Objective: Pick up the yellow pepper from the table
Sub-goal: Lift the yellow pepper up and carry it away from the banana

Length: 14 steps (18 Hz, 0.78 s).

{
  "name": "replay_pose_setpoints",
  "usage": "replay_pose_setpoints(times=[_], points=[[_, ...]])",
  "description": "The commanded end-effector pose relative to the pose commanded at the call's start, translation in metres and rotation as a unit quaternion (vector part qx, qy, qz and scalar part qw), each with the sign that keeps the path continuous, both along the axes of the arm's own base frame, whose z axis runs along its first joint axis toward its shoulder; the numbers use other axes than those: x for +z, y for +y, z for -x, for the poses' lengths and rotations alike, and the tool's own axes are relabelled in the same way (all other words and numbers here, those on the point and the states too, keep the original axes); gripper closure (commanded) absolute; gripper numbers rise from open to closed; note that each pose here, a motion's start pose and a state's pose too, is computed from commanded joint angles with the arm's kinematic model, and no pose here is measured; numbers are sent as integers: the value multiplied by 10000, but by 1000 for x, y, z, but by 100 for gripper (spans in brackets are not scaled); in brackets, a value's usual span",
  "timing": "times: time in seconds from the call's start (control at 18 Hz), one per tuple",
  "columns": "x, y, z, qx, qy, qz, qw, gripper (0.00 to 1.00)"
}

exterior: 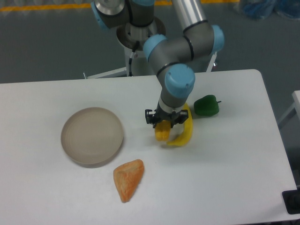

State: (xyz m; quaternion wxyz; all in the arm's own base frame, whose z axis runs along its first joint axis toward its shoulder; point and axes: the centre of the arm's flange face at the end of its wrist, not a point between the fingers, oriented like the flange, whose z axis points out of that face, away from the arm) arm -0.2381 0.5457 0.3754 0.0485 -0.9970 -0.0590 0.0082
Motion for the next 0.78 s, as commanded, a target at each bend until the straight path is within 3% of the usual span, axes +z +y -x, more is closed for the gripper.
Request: replay_pose_setpoints(times=[0.11, 0.33, 0.78], points=[[27, 2, 31, -197, 213, -196, 9994, 99], [30, -2, 79, -494, 318, -210, 9981, 99], [32, 2, 101, -444, 346, -273, 9980, 97]])
